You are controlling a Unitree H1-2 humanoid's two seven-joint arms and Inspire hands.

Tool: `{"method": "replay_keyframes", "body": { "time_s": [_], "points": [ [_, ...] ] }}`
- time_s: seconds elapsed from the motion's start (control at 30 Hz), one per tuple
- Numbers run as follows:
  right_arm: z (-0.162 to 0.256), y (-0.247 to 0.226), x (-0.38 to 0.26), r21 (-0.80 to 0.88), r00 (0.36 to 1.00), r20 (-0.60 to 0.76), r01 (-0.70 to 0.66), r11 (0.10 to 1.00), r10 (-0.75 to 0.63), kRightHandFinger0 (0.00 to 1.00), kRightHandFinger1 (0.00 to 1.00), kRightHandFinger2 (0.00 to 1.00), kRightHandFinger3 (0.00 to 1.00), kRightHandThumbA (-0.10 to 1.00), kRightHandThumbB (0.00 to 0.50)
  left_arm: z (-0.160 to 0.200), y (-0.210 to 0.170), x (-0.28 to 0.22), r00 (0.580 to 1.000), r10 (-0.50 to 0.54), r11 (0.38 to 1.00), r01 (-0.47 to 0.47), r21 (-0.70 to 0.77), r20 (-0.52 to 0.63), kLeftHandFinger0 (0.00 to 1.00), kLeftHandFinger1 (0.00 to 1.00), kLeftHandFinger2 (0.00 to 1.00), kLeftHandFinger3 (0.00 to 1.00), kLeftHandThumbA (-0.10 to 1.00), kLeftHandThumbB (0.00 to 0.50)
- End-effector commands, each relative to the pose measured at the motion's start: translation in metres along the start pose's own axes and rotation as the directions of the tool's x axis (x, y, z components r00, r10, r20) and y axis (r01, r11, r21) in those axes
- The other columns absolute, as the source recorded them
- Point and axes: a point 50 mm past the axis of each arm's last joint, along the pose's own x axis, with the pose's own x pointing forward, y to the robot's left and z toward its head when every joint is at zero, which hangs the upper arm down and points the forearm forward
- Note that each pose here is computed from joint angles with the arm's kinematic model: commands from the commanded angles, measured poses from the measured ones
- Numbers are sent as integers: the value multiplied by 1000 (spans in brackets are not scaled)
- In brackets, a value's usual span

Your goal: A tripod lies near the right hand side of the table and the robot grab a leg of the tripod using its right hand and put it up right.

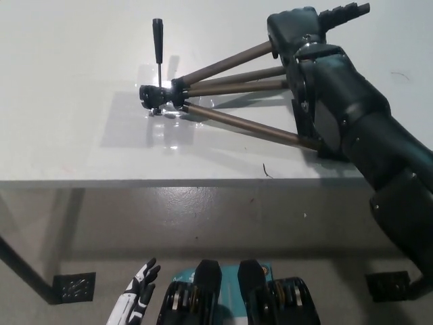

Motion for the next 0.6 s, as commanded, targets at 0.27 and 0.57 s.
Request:
{"method": "replay_keyframes", "body": {
  "time_s": [0.27,0.57],
  "points": [
    [2,-129,-3,631,804,-51,485,605,-592,0,232,661,868,-100,57,18,2,4,995,-51,998,48,45,82,1000,1000,1000,1000,1000,371],
    [7,-203,-11,820,742,-198,484,307,-640,0,89,569,759,-100,121,17,2,8,995,-58,998,56,31,83,1000,1000,1000,1000,1000,367]
  ]
}}
